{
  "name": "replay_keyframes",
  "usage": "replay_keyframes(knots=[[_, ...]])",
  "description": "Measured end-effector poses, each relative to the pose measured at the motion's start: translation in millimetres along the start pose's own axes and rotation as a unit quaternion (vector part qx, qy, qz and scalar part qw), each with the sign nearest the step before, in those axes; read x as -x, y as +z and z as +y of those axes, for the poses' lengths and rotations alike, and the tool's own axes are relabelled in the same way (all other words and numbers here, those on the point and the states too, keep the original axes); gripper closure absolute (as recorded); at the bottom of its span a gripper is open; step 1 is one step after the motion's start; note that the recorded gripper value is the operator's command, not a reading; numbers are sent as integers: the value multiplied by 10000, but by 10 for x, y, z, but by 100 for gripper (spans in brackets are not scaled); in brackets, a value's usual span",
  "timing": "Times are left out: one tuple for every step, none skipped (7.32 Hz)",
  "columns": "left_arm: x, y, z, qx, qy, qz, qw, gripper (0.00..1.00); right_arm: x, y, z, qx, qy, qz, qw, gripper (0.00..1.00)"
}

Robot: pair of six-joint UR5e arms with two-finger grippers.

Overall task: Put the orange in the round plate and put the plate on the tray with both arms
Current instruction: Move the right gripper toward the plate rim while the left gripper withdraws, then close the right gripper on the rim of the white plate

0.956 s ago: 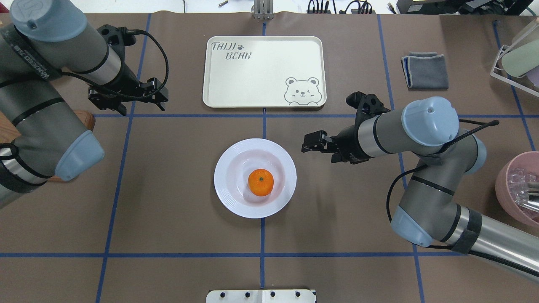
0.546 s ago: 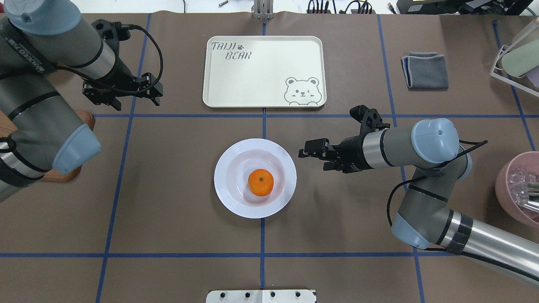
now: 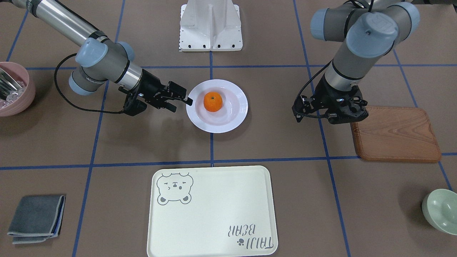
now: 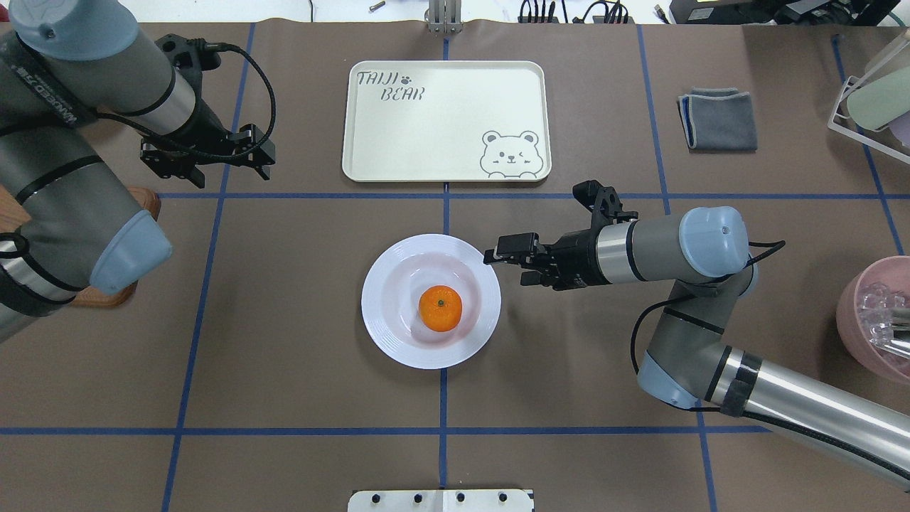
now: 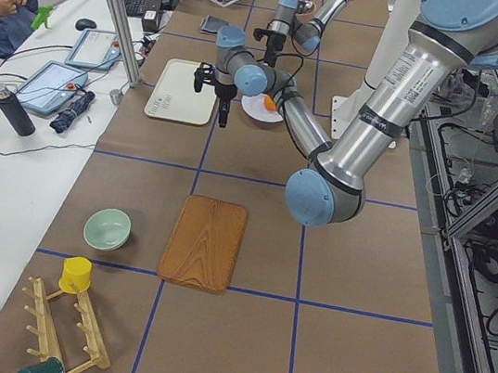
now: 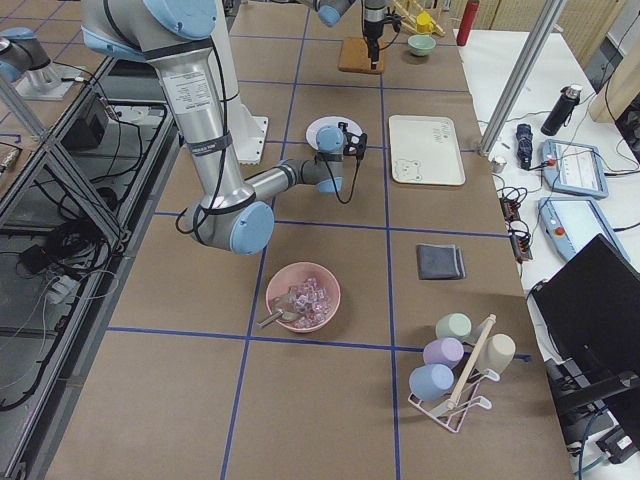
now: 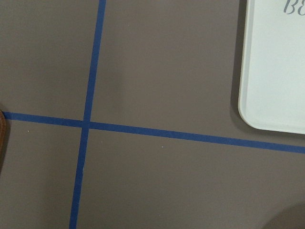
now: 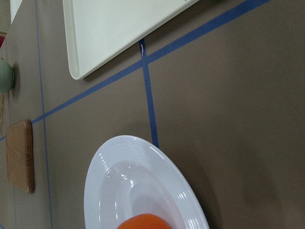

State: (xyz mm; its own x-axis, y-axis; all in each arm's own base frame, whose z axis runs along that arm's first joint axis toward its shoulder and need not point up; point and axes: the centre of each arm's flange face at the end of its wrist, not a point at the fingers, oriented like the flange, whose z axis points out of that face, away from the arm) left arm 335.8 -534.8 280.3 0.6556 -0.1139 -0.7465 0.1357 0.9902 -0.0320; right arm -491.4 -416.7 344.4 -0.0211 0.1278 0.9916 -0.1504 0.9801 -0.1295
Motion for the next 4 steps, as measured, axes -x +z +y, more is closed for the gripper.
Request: replay_keyframes(knots=[[-2, 1, 3, 10, -1, 4, 10000, 2, -51, 31, -2, 24, -17, -40, 10000, 6], [-4, 2, 7, 25, -1, 10, 10000, 2, -67, 56, 4, 43, -29, -66, 10000, 8], [-5, 2, 9, 31, -4, 13, 10000, 2, -41, 88, 25, 70, -44, -100, 9999, 9], [-5, 1, 9, 33, -6, 13, 10000, 2, -18, 125, 60, 106, -54, -118, 9999, 9]])
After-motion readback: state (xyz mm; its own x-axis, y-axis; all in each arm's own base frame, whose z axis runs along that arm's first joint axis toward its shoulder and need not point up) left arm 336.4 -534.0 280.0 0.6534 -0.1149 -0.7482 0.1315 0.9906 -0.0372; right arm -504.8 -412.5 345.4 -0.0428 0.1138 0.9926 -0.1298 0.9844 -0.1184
